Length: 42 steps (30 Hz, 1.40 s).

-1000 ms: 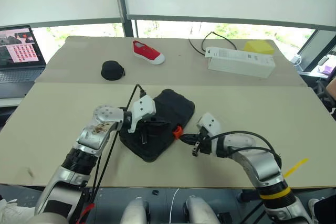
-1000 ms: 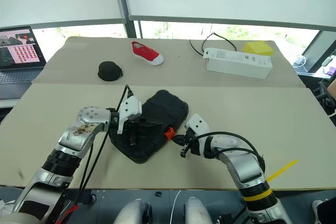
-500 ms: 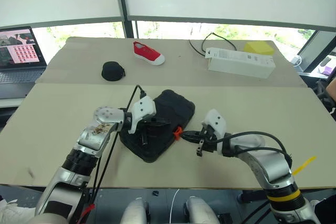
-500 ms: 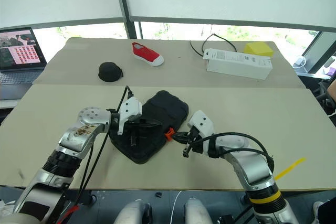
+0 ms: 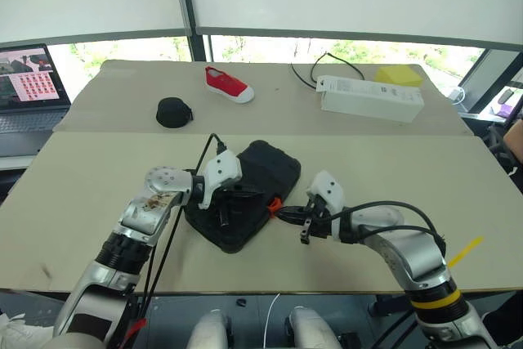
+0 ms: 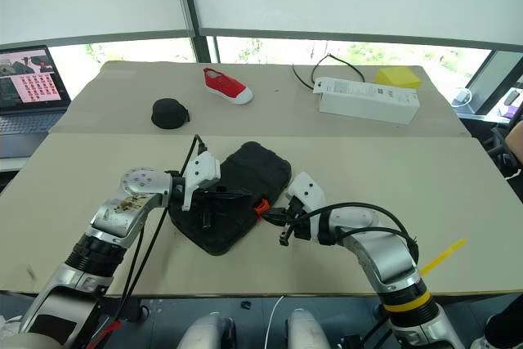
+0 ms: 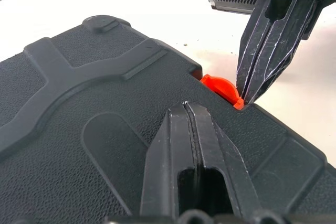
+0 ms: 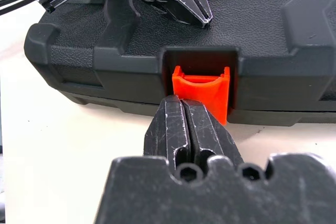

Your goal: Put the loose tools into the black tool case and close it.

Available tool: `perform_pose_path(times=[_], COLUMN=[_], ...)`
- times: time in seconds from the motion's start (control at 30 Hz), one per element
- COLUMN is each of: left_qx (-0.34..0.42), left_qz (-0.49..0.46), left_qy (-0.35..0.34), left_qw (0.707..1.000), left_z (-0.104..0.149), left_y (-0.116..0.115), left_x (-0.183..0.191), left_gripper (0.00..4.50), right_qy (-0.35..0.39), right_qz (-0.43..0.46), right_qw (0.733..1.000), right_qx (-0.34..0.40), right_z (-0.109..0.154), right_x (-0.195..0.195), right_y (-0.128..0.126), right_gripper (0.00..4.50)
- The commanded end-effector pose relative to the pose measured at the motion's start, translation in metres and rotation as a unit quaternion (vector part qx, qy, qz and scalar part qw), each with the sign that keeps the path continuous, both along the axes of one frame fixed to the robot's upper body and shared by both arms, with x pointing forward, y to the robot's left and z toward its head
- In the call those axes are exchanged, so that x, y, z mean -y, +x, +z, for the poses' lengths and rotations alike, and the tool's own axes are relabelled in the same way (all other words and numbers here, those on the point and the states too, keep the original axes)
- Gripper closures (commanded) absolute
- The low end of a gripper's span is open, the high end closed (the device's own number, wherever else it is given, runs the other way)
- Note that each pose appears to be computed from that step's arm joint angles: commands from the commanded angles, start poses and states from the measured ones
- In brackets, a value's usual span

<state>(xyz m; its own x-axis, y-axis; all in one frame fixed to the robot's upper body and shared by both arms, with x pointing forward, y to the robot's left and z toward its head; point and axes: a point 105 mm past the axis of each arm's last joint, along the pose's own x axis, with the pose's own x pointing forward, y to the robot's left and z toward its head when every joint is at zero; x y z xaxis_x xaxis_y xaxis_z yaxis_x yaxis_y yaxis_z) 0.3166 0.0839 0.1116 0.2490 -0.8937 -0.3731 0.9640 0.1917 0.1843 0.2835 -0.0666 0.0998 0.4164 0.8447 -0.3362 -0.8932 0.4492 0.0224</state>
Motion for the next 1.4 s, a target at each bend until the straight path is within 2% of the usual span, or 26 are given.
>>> perform_pose_path(times=[0.03,0.37,0.73,0.9,1.0,1.07,1.13,1.17,1.27,1.4], left_qx=[-0.124,-0.123,-0.124,-0.129,-0.118,-0.093,-0.056,-0.031,0.017,0.08], left_qz=[0.012,0.015,0.015,0.018,0.03,0.037,0.05,0.055,0.072,0.1], left_qy=[0.073,0.073,0.075,0.076,0.054,0.011,-0.039,-0.064,-0.101,-0.12], left_qw=[0.989,0.99,0.989,0.989,0.991,0.995,0.996,0.996,0.992,0.985], left_z=[-0.07,-0.07,-0.072,-0.074,-0.071,-0.057,-0.036,-0.024,-0.001,0.03], left_y=[-0.022,-0.02,-0.02,-0.021,-0.02,-0.018,-0.016,-0.018,-0.024,-0.039], left_x=[-0.009,-0.009,-0.01,-0.011,-0.013,-0.016,-0.025,-0.035,-0.057,-0.094], left_gripper=[4.5,4.5,4.5,4.5,4.5,4.5,3.97,3.76,2.65,1.18], right_qy=[0.008,-0.01,0.033,0.075,0.077,0.056,0.043,0.042,0.037,-0.002], right_qz=[-0.009,-0.009,0.0,-0.001,0.005,0.009,0.003,0.009,0.016,0.029], right_qw=[0.999,1.0,0.999,0.996,0.997,0.998,0.998,0.997,0.997,0.989], right_qx=[0.032,0.011,0.038,0.037,0.032,0.033,0.053,0.06,0.07,0.142], right_z=[0.013,0.003,0.022,0.037,0.037,0.029,0.026,0.027,0.027,0.031], right_x=[-0.008,-0.012,-0.025,-0.03,-0.028,-0.017,0.001,0.012,0.035,0.07], right_y=[0.011,0.018,0.021,0.021,0.017,0.012,0.008,0.001,-0.013,-0.025], right_gripper=[4.49,4.49,4.49,4.49,4.49,4.49,4.5,4.21,3.35,1.99])
